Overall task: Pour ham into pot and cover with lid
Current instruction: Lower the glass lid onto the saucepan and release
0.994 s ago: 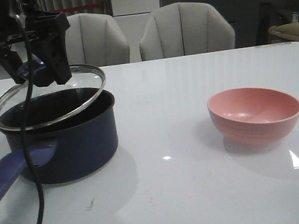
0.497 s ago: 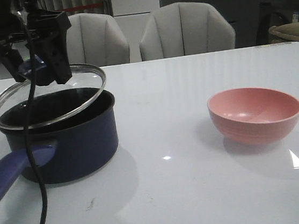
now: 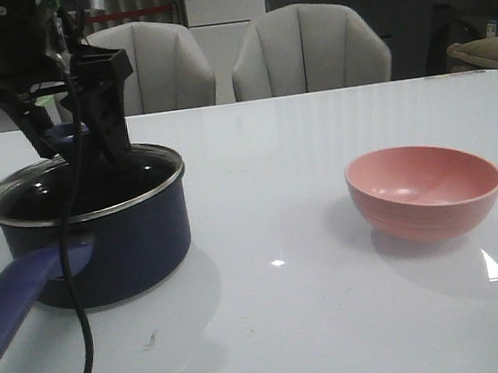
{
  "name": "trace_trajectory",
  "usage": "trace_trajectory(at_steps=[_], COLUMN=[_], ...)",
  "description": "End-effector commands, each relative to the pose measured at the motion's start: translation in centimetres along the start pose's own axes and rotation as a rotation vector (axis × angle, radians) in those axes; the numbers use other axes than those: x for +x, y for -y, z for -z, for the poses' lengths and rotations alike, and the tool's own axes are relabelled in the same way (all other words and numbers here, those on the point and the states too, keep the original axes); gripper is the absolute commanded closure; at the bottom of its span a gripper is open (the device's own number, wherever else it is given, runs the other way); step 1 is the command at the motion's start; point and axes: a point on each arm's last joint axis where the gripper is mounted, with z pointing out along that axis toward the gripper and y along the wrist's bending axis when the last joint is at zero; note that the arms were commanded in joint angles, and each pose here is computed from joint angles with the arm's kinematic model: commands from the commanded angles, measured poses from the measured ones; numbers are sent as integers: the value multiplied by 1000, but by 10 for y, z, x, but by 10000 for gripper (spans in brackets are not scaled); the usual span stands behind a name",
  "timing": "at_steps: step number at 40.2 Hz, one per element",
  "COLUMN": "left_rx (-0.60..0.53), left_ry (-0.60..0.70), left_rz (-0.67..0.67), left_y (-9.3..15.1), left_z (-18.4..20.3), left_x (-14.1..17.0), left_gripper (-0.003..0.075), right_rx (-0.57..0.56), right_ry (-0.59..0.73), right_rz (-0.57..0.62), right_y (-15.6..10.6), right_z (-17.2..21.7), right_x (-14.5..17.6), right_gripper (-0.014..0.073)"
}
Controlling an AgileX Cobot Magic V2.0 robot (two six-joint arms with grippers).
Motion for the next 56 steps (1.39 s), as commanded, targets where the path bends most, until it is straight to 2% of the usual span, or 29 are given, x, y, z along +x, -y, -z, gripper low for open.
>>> trace_trajectory(at_steps=[1,10,20,27,34,43,56], left_rx=[9,9,11,8,-9,-19,-23], left_ry=[76,110,158,240,314,472,708], left_rz=[-4,-4,-12,-19,-42,-46,-47], left_y=[5,5,7,8,8,8,8], left_z=[24,27,66,104,141,179,193], left_x=[-5,-9,-21,-10,20,81,169], left_gripper=[343,135,136,136,136,136,136], right_rx=[27,27,27,27,27,27,27], right_ry=[98,98,98,98,98,98,98], right_rz=[2,2,2,2,2,2,2], right_y=[2,2,2,2,2,2,2], right_z=[1,1,1,1,1,1,1], right_x=[-16,-16,-16,-16,-16,-16,-16], right_gripper=[445,445,445,445,445,445,445])
